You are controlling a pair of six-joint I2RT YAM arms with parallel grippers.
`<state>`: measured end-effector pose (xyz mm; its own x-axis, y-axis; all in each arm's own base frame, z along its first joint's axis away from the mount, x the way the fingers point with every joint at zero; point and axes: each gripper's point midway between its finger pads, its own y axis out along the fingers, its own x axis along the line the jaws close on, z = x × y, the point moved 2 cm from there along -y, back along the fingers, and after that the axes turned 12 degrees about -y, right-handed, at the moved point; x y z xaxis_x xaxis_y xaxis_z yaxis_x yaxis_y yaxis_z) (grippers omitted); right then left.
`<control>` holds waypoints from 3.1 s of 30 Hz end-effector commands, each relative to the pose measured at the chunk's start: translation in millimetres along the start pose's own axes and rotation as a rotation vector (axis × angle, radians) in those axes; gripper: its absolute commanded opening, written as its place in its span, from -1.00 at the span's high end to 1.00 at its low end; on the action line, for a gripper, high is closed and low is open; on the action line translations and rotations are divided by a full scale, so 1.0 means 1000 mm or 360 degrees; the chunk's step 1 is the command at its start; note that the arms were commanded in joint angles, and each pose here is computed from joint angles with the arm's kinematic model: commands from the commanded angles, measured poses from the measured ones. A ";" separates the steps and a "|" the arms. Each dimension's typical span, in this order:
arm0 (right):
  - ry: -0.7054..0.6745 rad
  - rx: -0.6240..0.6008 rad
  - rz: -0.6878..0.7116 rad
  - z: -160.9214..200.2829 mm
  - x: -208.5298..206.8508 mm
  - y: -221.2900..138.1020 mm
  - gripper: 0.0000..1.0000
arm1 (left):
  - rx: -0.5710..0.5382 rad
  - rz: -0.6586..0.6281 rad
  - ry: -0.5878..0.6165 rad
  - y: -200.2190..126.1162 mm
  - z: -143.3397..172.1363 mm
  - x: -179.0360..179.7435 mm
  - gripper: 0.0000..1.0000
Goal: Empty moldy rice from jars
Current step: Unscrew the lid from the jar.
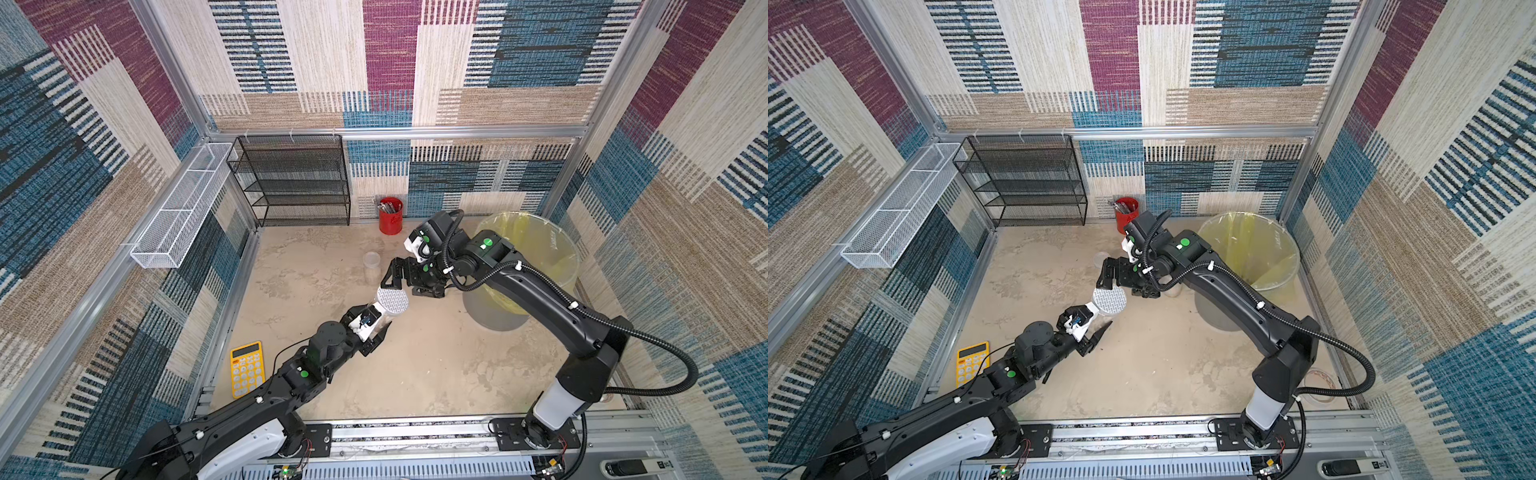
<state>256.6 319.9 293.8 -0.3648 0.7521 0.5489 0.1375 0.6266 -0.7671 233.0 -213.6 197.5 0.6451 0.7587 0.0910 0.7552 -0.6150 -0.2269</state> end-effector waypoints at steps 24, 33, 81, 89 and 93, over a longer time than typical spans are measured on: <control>-0.0010 0.0249 -0.0128 0.027 0.004 0.029 -0.78 | -0.0068 -0.0041 0.0086 0.009 -0.010 0.003 0.28; -0.0082 0.0242 -0.0042 0.024 -0.001 0.031 -0.48 | -0.0048 -0.0042 0.0102 0.011 -0.010 0.003 0.30; -0.0717 -0.0465 -0.0144 -0.010 0.031 -0.062 -0.89 | -0.0203 0.0128 -0.0069 -0.029 -0.028 -0.008 0.39; -0.0112 -0.0256 -0.0059 0.011 0.005 -0.042 -0.89 | -0.0236 0.0020 0.0041 -0.025 -0.031 0.001 0.39; -0.0089 -0.0218 -0.0045 0.011 0.006 -0.040 -0.91 | -0.0199 0.0028 0.0085 -0.017 -0.026 -0.001 0.40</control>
<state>240.4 298.2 327.3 -0.4839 0.6998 0.5255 0.2592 0.6882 -0.6777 216.7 -207.1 207.7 0.6793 0.7281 0.0924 0.7302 -0.6579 -0.1843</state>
